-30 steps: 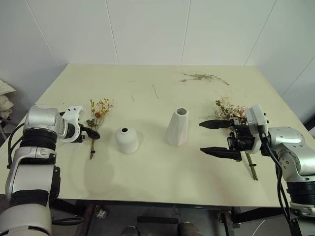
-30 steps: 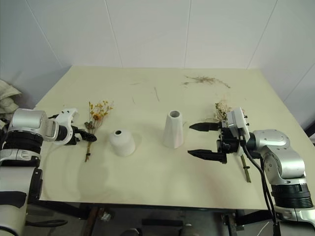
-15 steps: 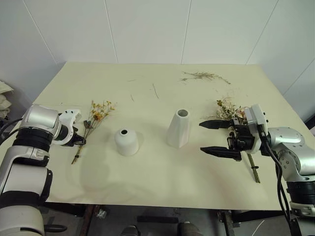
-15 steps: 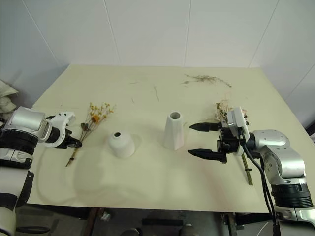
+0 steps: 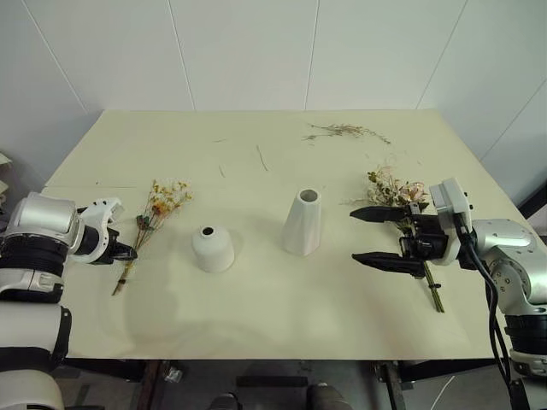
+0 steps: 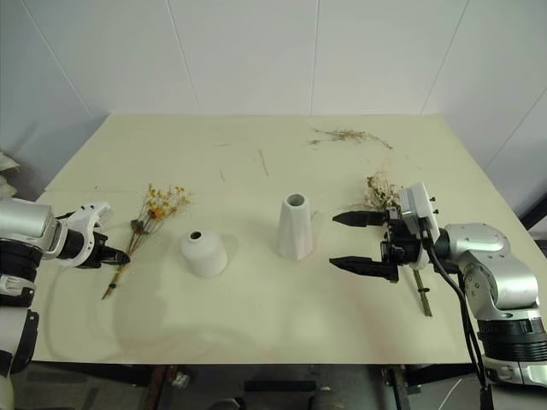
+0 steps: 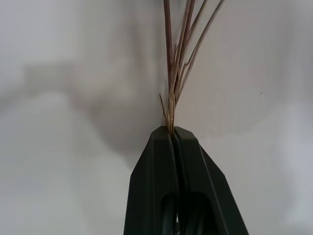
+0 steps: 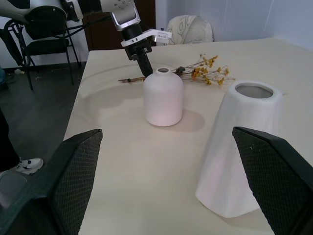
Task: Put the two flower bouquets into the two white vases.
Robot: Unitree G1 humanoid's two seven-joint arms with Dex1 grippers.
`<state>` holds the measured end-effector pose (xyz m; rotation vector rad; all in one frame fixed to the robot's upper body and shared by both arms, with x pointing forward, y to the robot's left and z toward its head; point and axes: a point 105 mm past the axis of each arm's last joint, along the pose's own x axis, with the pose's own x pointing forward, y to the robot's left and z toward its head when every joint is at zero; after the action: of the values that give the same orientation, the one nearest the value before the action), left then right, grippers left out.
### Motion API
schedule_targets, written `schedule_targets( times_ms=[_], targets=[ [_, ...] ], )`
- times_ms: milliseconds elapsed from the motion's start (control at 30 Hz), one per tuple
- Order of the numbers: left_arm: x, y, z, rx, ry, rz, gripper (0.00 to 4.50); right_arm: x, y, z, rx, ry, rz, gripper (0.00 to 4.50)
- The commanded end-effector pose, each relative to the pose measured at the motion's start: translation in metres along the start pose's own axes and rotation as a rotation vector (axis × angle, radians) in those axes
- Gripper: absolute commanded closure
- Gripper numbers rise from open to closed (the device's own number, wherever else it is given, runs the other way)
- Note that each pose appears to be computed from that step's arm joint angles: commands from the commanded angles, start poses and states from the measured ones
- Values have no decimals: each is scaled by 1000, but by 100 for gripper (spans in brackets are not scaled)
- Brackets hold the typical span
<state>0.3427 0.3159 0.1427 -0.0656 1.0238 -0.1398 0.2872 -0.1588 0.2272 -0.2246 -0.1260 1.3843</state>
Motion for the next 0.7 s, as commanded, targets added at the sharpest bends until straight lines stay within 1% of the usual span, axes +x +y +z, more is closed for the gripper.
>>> schedule_targets(
  times_ms=[33,100,133,167,200,233,267,300,333,367,400,433,500,533,567,667,700],
  targets=[
    [15,0,-23,-25,106,-4,447,-1,-1,16,-60,-29,-8,0],
    [14,-2,-20,-5,92,-7,447,-2,-1,16,-60,-28,-9,0],
    [13,-2,-16,9,62,-13,447,-2,0,15,-60,-28,-11,0],
    [12,-7,-6,20,3,-46,447,-3,-1,15,-60,-27,-15,0],
    [9,-12,10,52,-95,-83,447,-4,0,14,-60,-24,-19,0],
    [2,-19,32,92,-245,-126,447,-5,0,13,-59,-21,-24,0],
    [-4,-23,47,116,-350,-150,447,-5,1,13,-59,-20,-26,0],
    [-11,-26,57,140,-428,-173,447,-5,2,13,-58,-18,-27,0],
    [-15,-27,62,152,-468,-186,447,-5,2,12,-58,-17,-28,0],
    [-28,-32,75,170,-588,-227,447,-6,3,13,-61,-14,-33,0],
    [-46,-34,88,144,-732,-269,447,-7,2,14,-73,-9,-49,0],
    [-60,-33,95,117,-833,-293,447,-8,1,15,-81,-5,-62,0],
    [-94,-36,101,144,-1107,-363,447,-12,0,19,-99,3,-78,0],
    [-105,-39,100,168,-1200,-379,447,-14,-1,20,-101,5,-81,0],
    [-111,-44,95,179,-1242,-426,447,-16,-1,20,-106,6,-87,0],
    [-113,-62,87,237,-1272,-498,447,-20,-2,23,-124,5,-96,0],
    [-119,-72,85,269,-1302,-542,447,-20,-3,23,-126,8,-98,0]
  ],
)
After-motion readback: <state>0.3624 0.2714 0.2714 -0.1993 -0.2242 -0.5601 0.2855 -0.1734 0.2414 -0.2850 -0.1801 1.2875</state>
